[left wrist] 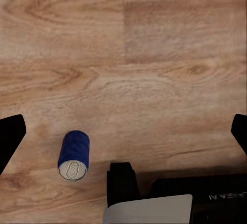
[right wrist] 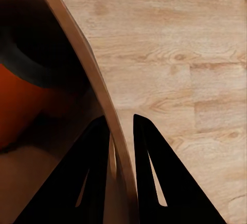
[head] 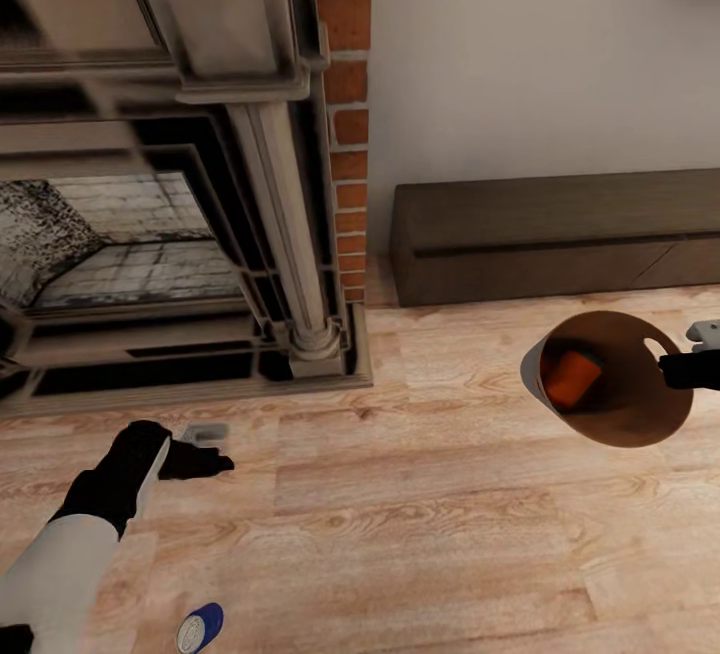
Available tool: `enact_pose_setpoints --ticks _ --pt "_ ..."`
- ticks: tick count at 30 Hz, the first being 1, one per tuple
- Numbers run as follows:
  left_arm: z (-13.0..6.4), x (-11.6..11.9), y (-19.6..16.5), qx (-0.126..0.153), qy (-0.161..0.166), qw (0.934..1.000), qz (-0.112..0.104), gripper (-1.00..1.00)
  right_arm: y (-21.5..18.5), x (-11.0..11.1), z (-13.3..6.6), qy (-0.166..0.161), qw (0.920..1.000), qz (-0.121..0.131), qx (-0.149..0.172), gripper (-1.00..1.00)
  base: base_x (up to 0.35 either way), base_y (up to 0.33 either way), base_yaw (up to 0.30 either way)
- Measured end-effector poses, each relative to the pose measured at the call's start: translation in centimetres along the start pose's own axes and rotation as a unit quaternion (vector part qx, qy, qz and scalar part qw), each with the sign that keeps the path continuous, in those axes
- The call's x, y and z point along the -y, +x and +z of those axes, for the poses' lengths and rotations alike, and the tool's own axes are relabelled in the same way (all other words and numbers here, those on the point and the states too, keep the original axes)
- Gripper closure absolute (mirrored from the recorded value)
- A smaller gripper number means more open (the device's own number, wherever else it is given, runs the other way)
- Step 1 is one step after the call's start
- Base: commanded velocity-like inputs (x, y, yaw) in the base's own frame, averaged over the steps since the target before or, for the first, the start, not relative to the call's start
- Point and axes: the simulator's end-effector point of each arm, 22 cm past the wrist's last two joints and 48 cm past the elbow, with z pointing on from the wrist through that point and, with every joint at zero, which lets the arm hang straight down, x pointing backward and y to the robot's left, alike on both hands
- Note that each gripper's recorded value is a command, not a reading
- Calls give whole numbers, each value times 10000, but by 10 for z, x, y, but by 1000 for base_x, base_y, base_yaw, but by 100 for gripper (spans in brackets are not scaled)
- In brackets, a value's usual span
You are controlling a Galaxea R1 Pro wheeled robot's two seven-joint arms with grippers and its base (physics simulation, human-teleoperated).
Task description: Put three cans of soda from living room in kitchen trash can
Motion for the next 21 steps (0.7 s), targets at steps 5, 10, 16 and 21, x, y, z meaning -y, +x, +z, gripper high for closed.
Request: enact_pose_setpoints --ticks 5,10,16,21 --pt "-30 -8 -44 -267 225 9988 -342 -100 1 -12 5 -75 9999 -132 -62 100 2 0 0" --pt "-32 -9 -48 -278 273 9985 -395 -100 1 -19 7 -82 9995 -287 -111 100 0 0 0" --pt "-33 -12 -49 -281 284 9982 -442 -100 1 -23 8 -107 9993 -332 -127 100 -157 0 0" --pt "-33 -13 -48 -292 284 9981 -457 -100 1 -23 8 -96 9992 -354 -132 100 -301 0 0"
